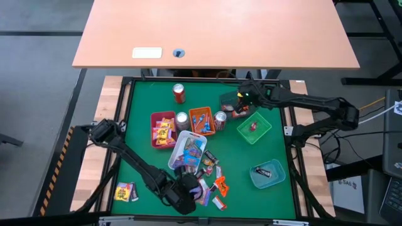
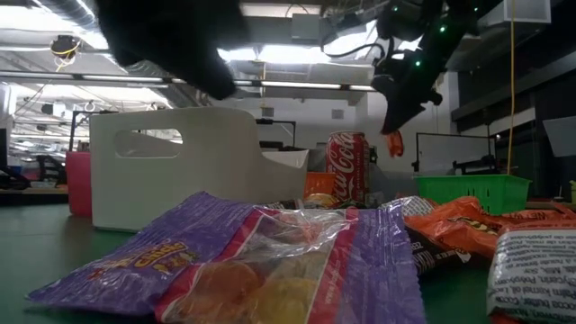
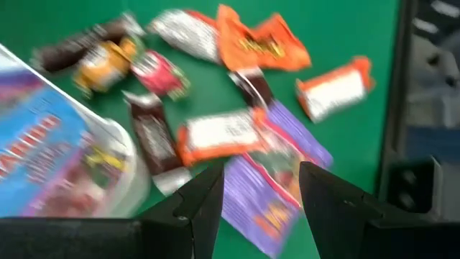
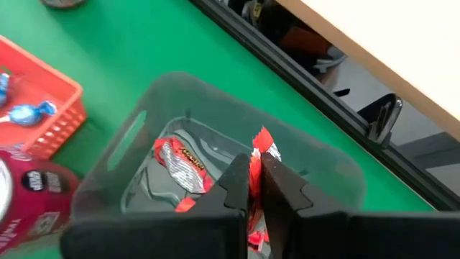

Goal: Sort candy
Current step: Put the orange candy into the black bin, then put the purple gummy candy into the white bin

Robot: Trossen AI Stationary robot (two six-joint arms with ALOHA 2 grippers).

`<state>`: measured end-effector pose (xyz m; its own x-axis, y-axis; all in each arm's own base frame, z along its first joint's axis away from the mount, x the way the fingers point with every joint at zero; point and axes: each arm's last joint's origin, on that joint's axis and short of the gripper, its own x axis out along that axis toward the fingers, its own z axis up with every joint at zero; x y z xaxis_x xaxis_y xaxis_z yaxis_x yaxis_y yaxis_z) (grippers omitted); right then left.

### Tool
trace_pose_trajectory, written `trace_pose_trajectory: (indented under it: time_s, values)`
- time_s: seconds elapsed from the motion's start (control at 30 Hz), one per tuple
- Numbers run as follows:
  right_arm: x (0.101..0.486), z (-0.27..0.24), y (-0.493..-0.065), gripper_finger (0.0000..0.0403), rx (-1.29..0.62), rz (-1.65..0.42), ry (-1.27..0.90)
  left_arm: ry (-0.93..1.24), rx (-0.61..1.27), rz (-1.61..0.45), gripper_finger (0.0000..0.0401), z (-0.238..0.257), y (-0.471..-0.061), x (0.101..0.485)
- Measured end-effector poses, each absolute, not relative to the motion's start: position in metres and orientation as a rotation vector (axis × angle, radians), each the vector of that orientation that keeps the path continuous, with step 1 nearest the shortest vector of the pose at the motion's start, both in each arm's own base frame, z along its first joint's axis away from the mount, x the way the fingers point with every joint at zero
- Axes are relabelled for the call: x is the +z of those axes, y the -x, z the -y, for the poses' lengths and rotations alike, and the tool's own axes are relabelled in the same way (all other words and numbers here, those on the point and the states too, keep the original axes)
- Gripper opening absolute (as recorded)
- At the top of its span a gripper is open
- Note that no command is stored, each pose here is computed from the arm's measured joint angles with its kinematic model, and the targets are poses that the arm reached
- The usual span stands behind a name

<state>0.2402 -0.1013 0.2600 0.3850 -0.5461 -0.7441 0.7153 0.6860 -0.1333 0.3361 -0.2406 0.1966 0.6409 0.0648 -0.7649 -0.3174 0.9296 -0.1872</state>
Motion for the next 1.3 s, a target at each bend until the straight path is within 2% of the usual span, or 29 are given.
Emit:
trace_pose_trajectory:
  time_s: [0.27,0.47,0.57,0.77,0.9,1.1,1.3]
  values:
    - [0.248,0.103,-0.247,0.0019,-0.806,-0.91,-0.206,0.296,0.145,-0.879,0.017,0.26,-0.321,0.196]
    - [0.244,0.104,-0.249,0.0021,-0.807,-0.926,-0.202,0.26,0.157,-0.841,0.017,0.269,-0.315,0.195]
    - [0.244,0.104,-0.249,0.004,-0.807,-0.927,-0.201,0.244,0.159,-0.829,0.017,0.273,-0.314,0.19]
    - [0.244,0.104,-0.249,0.0115,-0.807,-0.927,-0.201,0.198,0.137,-0.816,0.017,0.279,-0.323,0.17]
    - [0.243,0.103,-0.249,0.0147,-0.777,-0.946,-0.219,0.157,0.15,-0.833,0.017,0.277,-0.33,0.152]
    - [0.24,0.098,-0.247,0.0161,-0.646,-1.002,-0.304,0.118,0.176,-0.885,0.0169,0.273,-0.337,0.125]
    - [0.247,0.092,-0.243,0.0161,-0.521,-0.983,-0.379,0.111,0.177,-0.903,0.0165,0.273,-0.338,0.115]
